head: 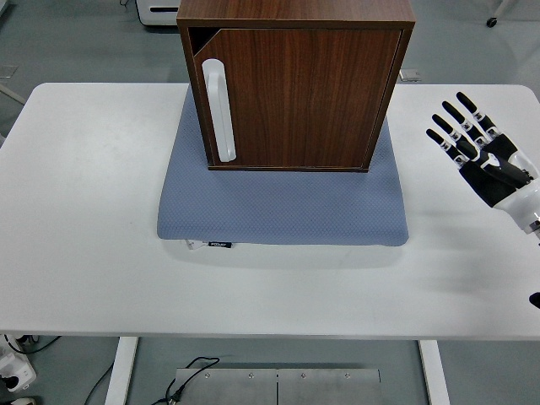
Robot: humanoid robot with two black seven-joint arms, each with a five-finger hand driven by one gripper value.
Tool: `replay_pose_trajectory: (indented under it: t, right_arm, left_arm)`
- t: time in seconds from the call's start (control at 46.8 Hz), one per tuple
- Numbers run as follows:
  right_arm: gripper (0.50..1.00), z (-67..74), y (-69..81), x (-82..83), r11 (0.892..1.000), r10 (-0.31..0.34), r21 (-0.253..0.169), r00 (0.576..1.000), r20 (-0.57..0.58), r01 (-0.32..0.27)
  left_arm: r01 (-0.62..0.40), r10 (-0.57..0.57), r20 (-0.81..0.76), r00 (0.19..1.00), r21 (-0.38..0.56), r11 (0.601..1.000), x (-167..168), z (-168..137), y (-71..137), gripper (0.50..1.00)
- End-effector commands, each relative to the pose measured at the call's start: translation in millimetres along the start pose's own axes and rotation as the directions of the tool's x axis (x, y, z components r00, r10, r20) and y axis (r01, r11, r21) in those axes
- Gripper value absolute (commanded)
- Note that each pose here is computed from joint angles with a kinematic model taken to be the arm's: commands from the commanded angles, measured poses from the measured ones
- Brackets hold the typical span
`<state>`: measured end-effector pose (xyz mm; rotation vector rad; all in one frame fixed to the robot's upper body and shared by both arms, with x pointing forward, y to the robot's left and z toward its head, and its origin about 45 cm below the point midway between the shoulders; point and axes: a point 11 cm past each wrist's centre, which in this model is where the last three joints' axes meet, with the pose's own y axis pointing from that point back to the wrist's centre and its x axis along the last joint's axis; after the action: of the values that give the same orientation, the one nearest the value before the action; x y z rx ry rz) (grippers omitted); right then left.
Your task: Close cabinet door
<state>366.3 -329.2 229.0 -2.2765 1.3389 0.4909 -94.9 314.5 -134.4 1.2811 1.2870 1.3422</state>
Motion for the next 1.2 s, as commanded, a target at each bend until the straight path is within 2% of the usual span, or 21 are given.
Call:
replay_pose_trajectory:
  t: [0.0, 0.214, 0.427, 0.577, 0.684, 0.833, 1.175]
  right_arm:
    - [1.000, 7.1, 1.3, 5.5, 0.999, 0.027, 0.015, 0.999, 0.031, -0.028]
    - [1.000, 22.9, 4.5, 23.6, 0.991, 0.109, 0.058, 0.987, 0.119, -0.117]
    - [1.000, 36.4, -8.1, 27.3, 0.977, 0.159, 0.105, 0.964, 0.214, -0.184]
    - [1.000, 52.6, -11.1, 28.0, 0.968, 0.184, 0.114, 0.943, 0.278, -0.222]
    - [1.000, 58.5, -13.6, 26.7, 0.966, 0.186, 0.118, 0.936, 0.300, -0.231]
    - [1.000, 60.3, -12.8, 28.4, 0.957, 0.196, 0.142, 0.924, 0.330, -0.254]
    - [1.000, 64.4, -10.8, 31.4, 0.955, 0.210, 0.130, 0.919, 0.334, -0.265]
  left_arm:
    - [0.000, 0.000, -0.001, 1.000, 0.000, 1.000, 0.0, 0.0, 0.0, 1.000]
    - [0.000, 0.000, 0.001, 1.000, 0.000, 1.000, 0.0, -0.1, 0.0, 1.000]
    - [0.000, 0.000, 0.001, 1.000, 0.002, 1.000, 0.1, -1.0, 0.1, 1.000]
    - [0.000, 0.000, -0.001, 1.000, 0.002, 1.000, 0.1, -0.9, 0.0, 1.000]
    - [0.000, 0.000, 0.001, 1.000, 0.002, 1.000, 0.1, -1.0, 0.1, 1.000]
    - [0.000, 0.000, 0.001, 1.000, 0.002, 1.000, 0.1, -1.0, 0.1, 1.000]
    - [0.001, -0.001, -0.001, 1.000, 0.002, 1.000, -0.1, -0.9, 0.0, 1.000]
